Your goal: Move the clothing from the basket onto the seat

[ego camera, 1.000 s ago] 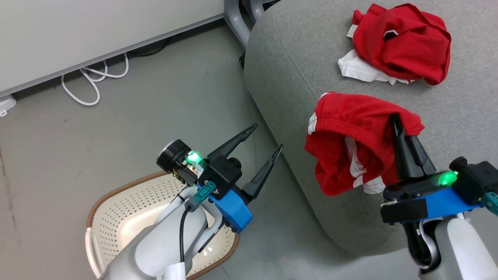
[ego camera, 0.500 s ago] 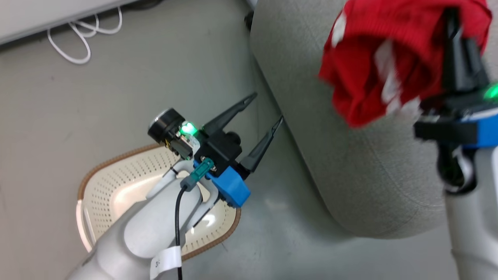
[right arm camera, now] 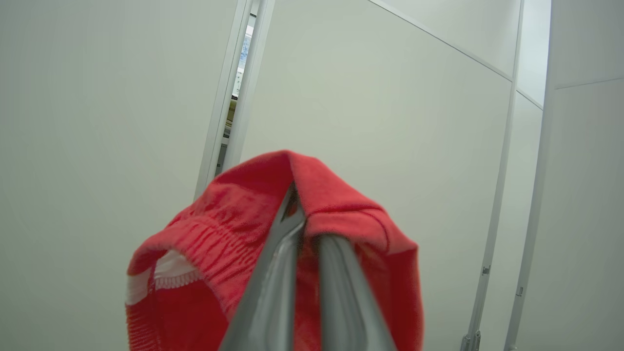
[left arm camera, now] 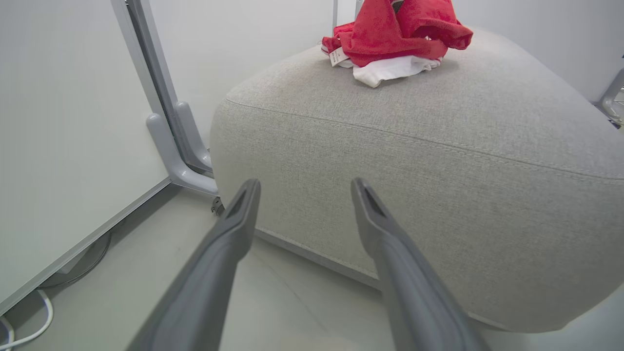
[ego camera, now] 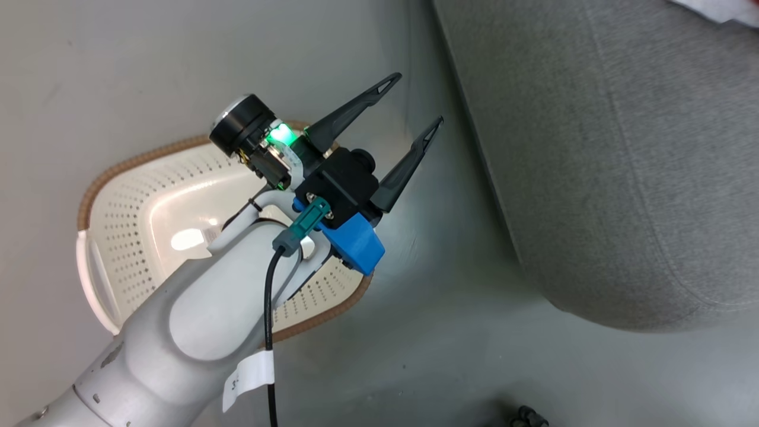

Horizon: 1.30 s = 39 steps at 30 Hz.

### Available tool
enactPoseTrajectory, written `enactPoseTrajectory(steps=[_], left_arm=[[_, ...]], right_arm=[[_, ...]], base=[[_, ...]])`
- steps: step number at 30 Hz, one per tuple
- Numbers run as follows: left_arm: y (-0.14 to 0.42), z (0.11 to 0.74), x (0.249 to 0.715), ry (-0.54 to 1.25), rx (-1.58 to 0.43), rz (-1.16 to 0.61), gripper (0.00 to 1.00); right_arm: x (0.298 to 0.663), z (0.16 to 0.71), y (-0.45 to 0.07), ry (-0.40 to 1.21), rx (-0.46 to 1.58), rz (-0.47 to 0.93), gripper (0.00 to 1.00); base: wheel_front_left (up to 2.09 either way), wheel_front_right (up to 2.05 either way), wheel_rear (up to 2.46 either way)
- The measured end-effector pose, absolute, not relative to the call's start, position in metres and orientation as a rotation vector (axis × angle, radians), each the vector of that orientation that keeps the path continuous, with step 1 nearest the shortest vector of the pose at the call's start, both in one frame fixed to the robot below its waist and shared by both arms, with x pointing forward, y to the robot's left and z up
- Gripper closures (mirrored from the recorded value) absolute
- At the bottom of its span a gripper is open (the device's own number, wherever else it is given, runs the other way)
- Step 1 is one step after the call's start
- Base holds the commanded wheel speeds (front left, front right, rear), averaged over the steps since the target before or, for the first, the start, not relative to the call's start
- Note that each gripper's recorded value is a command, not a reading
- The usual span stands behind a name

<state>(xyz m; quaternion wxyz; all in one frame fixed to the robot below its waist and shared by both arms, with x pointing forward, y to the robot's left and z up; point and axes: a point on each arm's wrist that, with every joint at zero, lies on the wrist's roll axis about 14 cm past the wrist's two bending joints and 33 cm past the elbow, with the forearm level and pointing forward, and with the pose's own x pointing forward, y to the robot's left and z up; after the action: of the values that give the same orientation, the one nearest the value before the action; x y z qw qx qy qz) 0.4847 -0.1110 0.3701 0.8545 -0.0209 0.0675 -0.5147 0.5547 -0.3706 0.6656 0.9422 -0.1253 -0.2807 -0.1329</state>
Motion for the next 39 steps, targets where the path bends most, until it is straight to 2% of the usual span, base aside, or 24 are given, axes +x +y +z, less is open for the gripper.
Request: enactPoseTrajectory(steps=[5, 10, 18, 25, 26, 27, 28, 34, 39], left_arm=[[-0.110, 0.348, 0.488, 0.176, -0.066, -1.078, 0.00], [-0.109, 0.339, 0.488, 0.187, -0.072, -1.078, 0.00], [-0.111, 0.339, 0.490, 0.178, -0.076, -1.084, 0.00], [-0.107, 0.341, 0.494, 0.167, -0.070, -1.071, 0.00], [-0.107, 0.343, 0.494, 0.162, -0.070, -1.070, 0.00], [-0.107, 0.345, 0.495, 0.158, -0.069, -1.067, 0.00], [-0.107, 0.347, 0.495, 0.153, -0.068, -1.066, 0.00], [-0.110, 0.365, 0.491, 0.121, -0.079, -1.065, 0.00], [-0.110, 0.385, 0.485, 0.097, -0.089, -1.046, 0.00]], right_arm=[[0.555, 0.655, -0.412, -0.522, -0.340, -0.357, 1.00], [0.547, 0.601, -0.438, -0.368, -0.314, -0.421, 1.00], [0.549, 0.504, -0.437, -0.123, -0.219, -0.427, 1.00], [0.544, 0.455, -0.432, 0.001, -0.171, -0.431, 1.00], [0.542, 0.453, -0.432, 0.010, -0.169, -0.432, 0.88], [0.540, 0.454, -0.433, 0.011, -0.167, -0.434, 0.55], [0.539, 0.456, -0.433, 0.007, -0.166, -0.436, 0.00], [0.517, 0.474, -0.433, -0.025, -0.178, -0.449, 0.00], [0.479, 0.482, -0.430, -0.026, -0.178, -0.476, 0.00]], base=[[0.00, 0.00, 0.00], [0.00, 0.00, 0.00], [0.00, 0.00, 0.00], [0.00, 0.00, 0.00], [0.00, 0.00, 0.00], [0.00, 0.00, 0.00], [0.00, 0.00, 0.00], [0.00, 0.00, 0.00], [0.00, 0.00, 0.00]])
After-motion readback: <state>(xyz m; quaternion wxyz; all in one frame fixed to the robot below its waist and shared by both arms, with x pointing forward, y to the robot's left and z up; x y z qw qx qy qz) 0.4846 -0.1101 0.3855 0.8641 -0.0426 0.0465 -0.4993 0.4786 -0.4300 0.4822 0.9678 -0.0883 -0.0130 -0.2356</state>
